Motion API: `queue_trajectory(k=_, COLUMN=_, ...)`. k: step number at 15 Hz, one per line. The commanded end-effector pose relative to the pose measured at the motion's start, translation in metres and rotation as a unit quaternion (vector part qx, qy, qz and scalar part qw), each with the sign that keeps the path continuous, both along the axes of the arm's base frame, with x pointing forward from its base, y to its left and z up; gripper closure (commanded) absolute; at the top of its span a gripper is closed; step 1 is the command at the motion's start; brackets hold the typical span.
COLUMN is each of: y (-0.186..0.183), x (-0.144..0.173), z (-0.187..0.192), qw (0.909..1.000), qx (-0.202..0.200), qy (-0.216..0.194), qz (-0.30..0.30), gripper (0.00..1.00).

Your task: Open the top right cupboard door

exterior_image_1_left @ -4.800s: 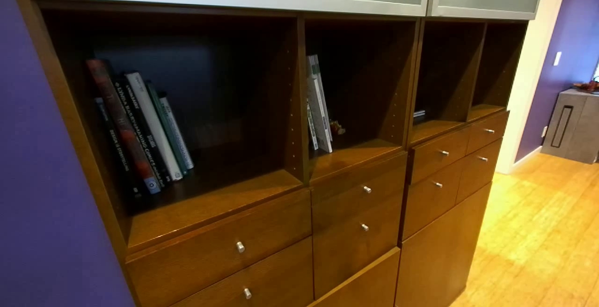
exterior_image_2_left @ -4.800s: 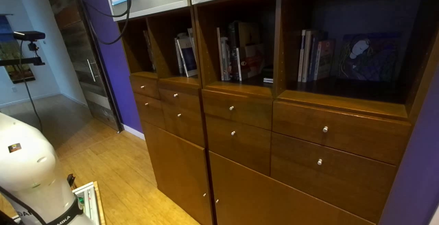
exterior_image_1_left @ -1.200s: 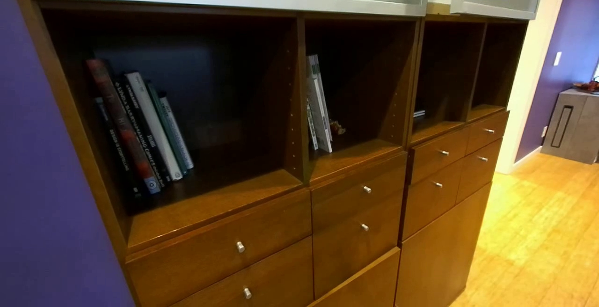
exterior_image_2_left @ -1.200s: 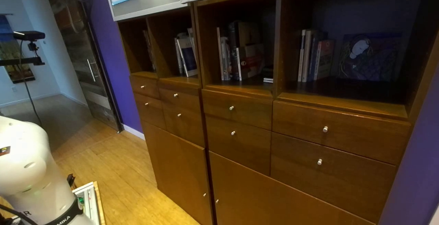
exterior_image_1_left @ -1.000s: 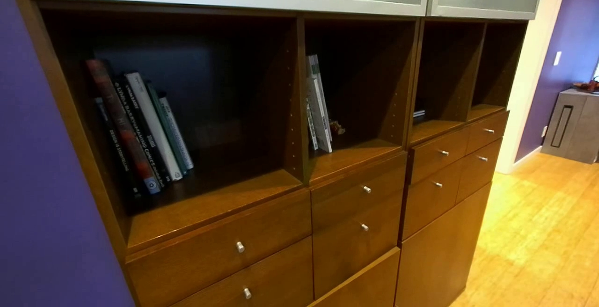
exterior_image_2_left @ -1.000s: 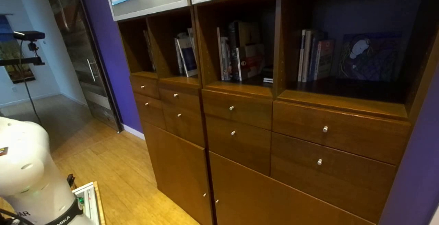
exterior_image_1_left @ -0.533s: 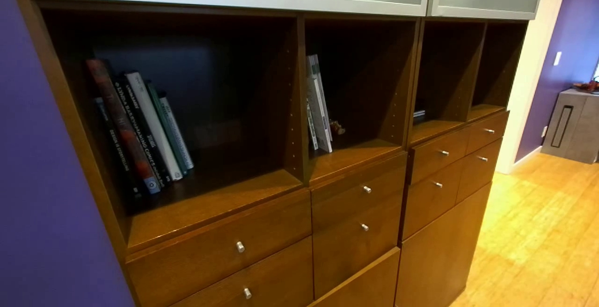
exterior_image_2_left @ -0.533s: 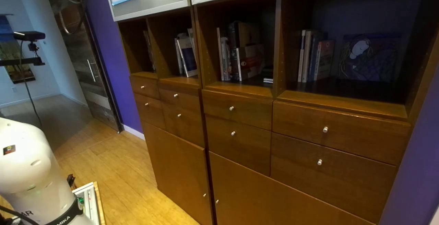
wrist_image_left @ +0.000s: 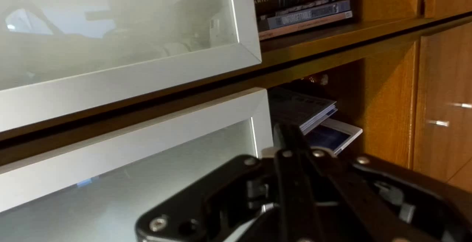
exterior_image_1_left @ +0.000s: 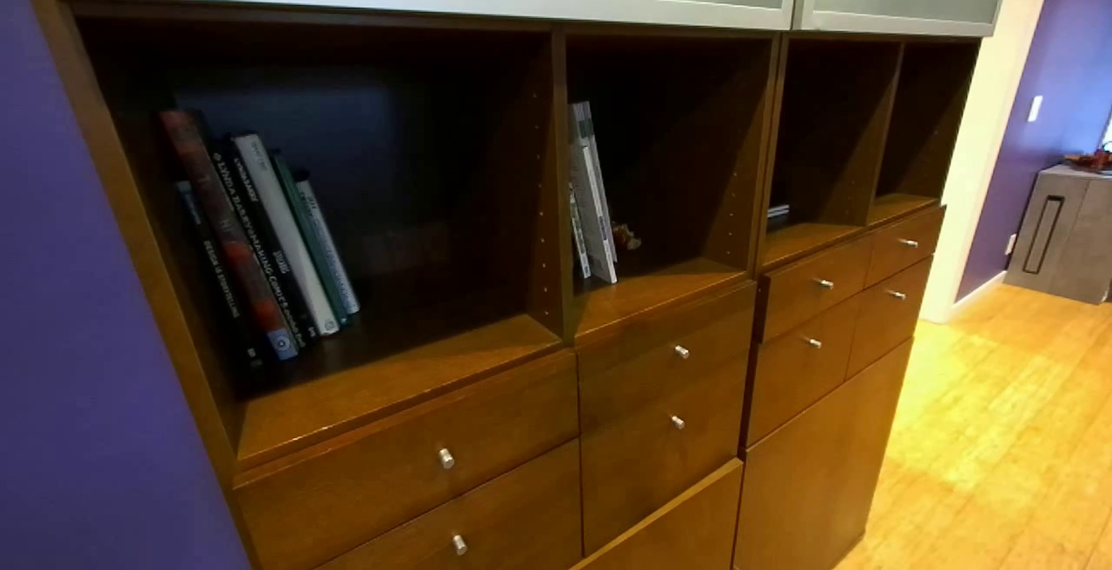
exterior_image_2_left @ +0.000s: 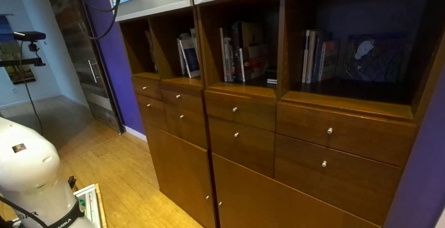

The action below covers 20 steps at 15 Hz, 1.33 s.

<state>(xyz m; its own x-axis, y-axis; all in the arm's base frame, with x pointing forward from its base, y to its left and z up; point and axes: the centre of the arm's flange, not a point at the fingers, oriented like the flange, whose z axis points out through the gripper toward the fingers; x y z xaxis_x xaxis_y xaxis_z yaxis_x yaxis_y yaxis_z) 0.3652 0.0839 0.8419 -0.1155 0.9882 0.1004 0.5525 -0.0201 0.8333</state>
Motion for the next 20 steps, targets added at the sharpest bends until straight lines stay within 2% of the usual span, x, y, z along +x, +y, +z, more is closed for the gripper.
queue_trajectory(k=1, y=-0.004, x=0.021, z=-0.005, qw=0.9989, qx=-0.002, qy=-0.033, qz=0.033, gripper=1.0)
queue_trajectory(k=10, y=-0.004, x=0.064, z=-0.015, qw=0.9956, qx=-0.013, qy=-0.081, qz=0.046, gripper=1.0)
queue_trajectory(k=20, y=-0.017, x=0.078, z=-0.016, qw=0.9943, qx=-0.027, qy=-0.093, qz=0.045, gripper=1.0)
